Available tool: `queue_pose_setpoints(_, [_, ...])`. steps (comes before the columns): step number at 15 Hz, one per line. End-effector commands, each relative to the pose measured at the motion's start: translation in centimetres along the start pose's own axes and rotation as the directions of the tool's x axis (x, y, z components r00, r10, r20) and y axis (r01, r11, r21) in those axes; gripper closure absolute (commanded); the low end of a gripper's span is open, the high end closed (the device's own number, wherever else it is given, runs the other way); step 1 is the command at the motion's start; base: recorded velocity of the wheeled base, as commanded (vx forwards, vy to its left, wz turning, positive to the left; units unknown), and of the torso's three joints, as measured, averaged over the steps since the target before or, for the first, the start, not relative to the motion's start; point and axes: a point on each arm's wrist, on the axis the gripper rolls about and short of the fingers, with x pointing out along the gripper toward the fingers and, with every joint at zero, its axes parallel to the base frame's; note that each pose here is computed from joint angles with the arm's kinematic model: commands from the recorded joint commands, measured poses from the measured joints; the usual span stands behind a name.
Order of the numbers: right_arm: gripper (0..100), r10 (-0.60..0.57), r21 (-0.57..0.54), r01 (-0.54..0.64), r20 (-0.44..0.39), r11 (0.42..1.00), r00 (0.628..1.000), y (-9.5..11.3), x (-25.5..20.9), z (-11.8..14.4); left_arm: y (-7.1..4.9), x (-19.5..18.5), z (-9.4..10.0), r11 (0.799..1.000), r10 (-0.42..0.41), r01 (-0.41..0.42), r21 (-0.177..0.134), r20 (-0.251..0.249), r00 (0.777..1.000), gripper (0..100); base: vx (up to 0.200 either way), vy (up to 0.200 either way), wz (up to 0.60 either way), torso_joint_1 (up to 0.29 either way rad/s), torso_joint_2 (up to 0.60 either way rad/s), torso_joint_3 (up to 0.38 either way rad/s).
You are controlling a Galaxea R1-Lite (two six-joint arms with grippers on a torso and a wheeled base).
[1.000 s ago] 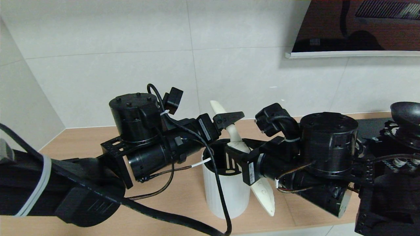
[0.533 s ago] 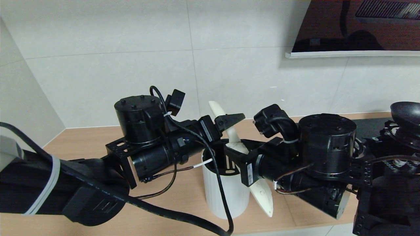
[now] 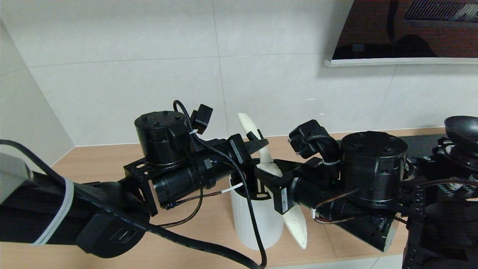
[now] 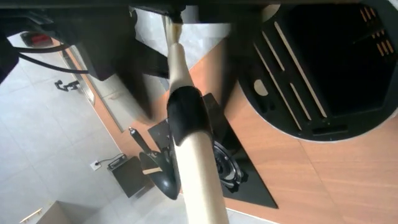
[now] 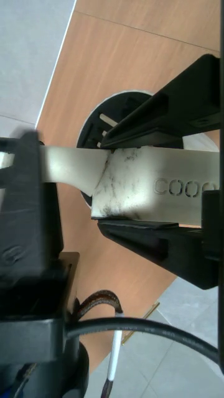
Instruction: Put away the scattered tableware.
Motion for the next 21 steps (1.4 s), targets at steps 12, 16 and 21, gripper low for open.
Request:
queue_pose_setpoints(12, [0, -0.012, 0.002, 0.012, 0.003, 1.000, 1.000, -0.1, -0.1, 0.1, -0.4, -0.3, 0.3, 0.999, -0.038, 0.038, 0.013, 0.040, 0.998, 100, 0.000, 0.000, 0.00, 0.000, 0.00, 0.000])
queue_pose_setpoints(16, [0, -0.029, 0.011, 0.028, 0.067, 1.000, 0.997, -0.8, -0.8, 0.8, -1.4, -1.0, 1.7, 0.999, -0.039, 0.036, 0.034, 0.113, 0.993, 100, 0.000, 0.000, 0.00, 0.000, 0.00, 0.000])
queue_pose_setpoints(21, [0, -0.121, 0.039, 0.115, 0.199, 0.993, 0.973, -4.9, -4.8, 4.5, -1.8, -3.5, 7.9, 0.997, 0.064, -0.077, 0.032, 0.292, 0.954, 100, 0.000, 0.000, 0.00, 0.000, 0.00, 0.000])
